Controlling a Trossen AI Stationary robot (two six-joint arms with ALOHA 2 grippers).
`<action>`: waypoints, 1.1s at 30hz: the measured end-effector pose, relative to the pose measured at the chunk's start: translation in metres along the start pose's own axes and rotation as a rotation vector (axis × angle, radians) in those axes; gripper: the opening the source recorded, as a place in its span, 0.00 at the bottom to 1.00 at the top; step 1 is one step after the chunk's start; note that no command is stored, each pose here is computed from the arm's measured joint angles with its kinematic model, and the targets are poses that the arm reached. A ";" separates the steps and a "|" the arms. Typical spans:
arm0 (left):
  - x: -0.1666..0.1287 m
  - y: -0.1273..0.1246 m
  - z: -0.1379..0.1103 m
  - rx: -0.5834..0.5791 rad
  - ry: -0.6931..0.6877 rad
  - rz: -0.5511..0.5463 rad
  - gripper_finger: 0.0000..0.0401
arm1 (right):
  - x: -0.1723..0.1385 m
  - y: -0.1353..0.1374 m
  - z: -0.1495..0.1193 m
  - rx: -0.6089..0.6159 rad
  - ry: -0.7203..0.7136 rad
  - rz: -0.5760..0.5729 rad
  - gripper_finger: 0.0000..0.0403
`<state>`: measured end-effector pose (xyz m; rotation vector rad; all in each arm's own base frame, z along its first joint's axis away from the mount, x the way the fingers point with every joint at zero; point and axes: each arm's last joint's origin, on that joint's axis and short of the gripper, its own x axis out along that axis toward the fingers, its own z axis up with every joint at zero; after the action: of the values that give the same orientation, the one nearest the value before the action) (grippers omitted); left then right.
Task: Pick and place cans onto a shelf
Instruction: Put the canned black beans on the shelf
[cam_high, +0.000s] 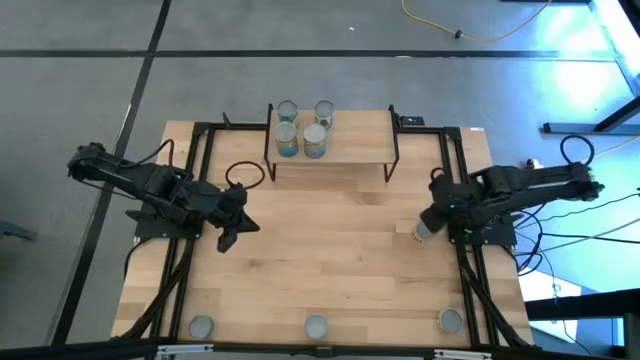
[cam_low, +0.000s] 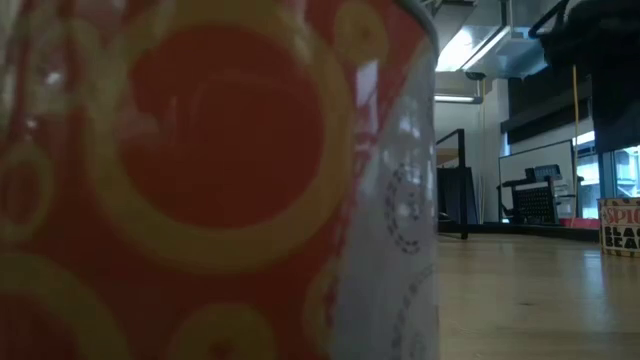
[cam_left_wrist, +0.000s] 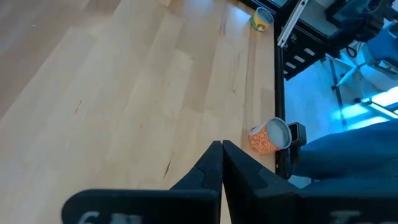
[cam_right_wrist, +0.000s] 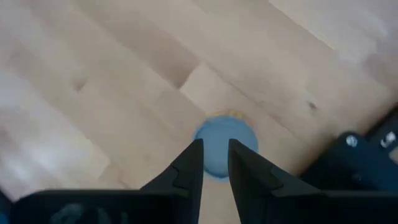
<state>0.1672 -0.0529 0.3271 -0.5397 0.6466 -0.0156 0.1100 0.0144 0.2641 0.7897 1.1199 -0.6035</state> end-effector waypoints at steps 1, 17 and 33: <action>0.000 0.000 0.000 0.010 0.000 0.000 0.00 | 0.004 0.000 0.001 0.025 0.007 -0.018 0.19; 0.000 -0.002 0.002 0.007 -0.004 -0.039 0.00 | 0.048 0.005 0.013 -0.156 0.196 -0.221 0.19; 0.000 -0.003 0.001 0.006 0.011 -0.055 0.00 | 0.075 0.006 0.032 -0.295 0.376 -0.243 0.19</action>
<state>0.1683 -0.0548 0.3292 -0.5519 0.6419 -0.0722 0.1572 -0.0104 0.2020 0.5250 1.6251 -0.4846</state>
